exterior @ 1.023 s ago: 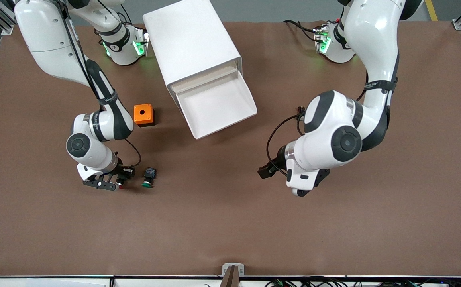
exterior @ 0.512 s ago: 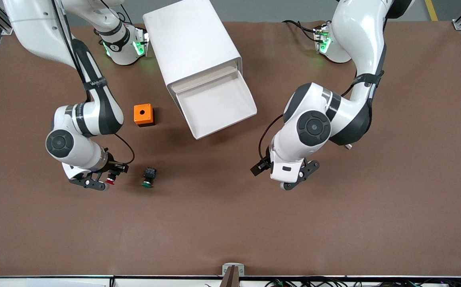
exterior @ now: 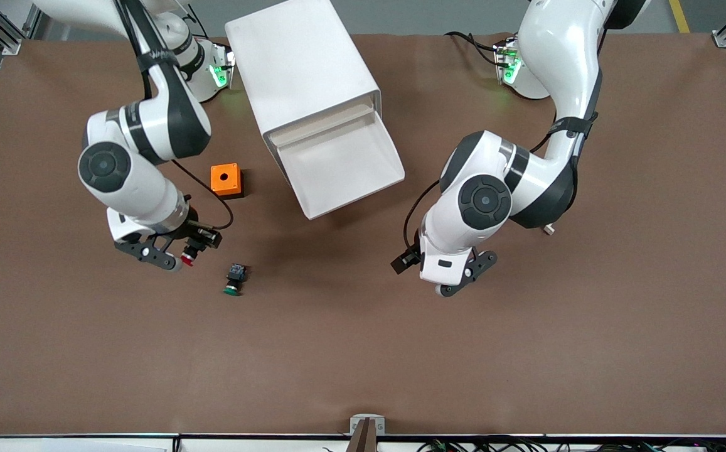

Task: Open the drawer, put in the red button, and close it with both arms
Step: 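Carry the red button with the right gripper over the open drawer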

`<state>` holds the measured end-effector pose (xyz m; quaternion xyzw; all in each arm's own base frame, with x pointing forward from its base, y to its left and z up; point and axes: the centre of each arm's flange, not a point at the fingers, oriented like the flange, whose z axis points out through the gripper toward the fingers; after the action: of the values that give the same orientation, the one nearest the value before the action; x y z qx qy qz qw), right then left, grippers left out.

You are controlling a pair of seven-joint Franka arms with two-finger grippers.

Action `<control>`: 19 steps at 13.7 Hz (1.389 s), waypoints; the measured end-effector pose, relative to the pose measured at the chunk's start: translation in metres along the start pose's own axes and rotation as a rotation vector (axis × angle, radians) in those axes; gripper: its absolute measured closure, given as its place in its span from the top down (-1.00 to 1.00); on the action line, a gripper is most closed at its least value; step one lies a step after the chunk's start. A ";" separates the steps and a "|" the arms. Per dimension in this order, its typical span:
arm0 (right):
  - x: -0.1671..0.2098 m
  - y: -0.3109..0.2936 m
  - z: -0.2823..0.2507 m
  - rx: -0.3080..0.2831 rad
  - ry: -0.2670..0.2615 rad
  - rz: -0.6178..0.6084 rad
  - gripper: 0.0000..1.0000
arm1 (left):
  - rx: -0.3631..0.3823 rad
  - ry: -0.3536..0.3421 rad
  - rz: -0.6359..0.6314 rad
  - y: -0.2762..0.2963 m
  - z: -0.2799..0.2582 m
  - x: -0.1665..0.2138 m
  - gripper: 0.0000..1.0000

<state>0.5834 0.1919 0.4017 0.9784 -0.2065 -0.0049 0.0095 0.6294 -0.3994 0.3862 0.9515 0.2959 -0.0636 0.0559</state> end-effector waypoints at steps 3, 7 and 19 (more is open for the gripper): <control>-0.031 -0.022 -0.025 0.033 -0.013 0.068 -0.15 | 0.004 -0.001 -0.001 0.000 0.003 0.001 0.99; -0.072 -0.048 -0.040 0.053 -0.027 0.144 -0.15 | 0.006 -0.002 -0.001 -0.001 0.004 0.001 0.99; -0.199 -0.126 -0.039 0.059 -0.034 0.356 -0.15 | 0.012 -0.004 -0.003 -0.002 0.007 0.001 0.99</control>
<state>0.4528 0.3880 0.4390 0.9259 -0.3768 -0.0139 -0.0220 0.6288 -0.3983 0.3788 0.9512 0.2969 -0.0675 0.0509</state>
